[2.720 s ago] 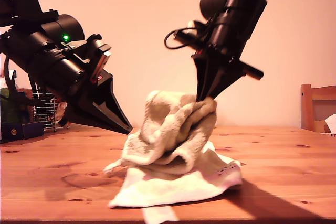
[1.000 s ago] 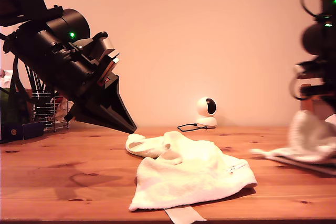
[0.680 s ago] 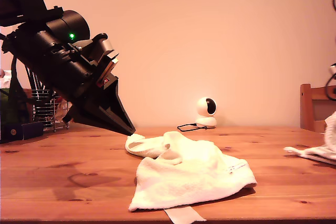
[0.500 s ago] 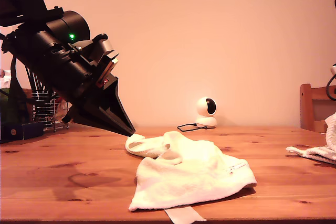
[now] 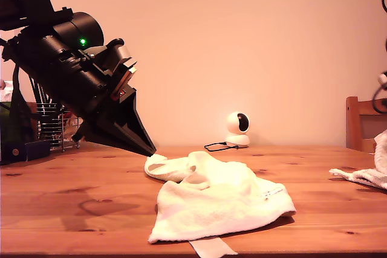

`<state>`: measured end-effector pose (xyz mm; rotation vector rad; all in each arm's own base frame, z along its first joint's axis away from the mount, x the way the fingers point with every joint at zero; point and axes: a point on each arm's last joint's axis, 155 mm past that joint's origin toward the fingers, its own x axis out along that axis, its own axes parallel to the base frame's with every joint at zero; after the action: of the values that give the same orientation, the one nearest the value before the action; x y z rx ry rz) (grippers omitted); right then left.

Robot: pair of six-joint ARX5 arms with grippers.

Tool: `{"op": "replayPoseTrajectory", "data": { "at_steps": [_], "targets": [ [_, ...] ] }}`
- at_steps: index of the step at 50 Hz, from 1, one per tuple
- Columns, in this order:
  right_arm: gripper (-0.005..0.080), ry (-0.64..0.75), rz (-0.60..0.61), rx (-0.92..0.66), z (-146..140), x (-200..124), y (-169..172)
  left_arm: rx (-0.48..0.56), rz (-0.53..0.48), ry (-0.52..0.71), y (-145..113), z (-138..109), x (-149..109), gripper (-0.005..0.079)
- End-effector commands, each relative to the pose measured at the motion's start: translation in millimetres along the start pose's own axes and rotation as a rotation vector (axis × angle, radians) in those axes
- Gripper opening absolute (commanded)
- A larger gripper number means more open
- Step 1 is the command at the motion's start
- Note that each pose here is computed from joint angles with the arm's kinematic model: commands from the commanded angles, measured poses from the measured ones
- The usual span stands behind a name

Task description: Fold the tea towel in front of you. After folding it, place it to the right side.

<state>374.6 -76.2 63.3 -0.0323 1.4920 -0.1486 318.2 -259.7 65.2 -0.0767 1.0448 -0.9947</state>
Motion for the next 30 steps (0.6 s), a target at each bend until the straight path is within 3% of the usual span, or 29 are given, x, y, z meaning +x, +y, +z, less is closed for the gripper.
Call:
{"op": "replayPoseTrajectory", "data": {
  "at_steps": [1, 21, 30],
  "targets": [
    [0.0285, -0.104, -0.003, -0.009, 12, -37, 5, -0.008, 0.002, 0.014, 4, -6, 5, -0.0023],
    [0.0285, -0.123, -0.015, -0.024, 8, -52, 8, -0.025, 0.0, 0.035, 4, -12, 5, -0.0023],
    [0.0285, -0.116, 0.174, -0.118, 3, -57, 70, -0.027, -0.002, 0.041, 3, -13, 5, 0.0011]
  ]
}}
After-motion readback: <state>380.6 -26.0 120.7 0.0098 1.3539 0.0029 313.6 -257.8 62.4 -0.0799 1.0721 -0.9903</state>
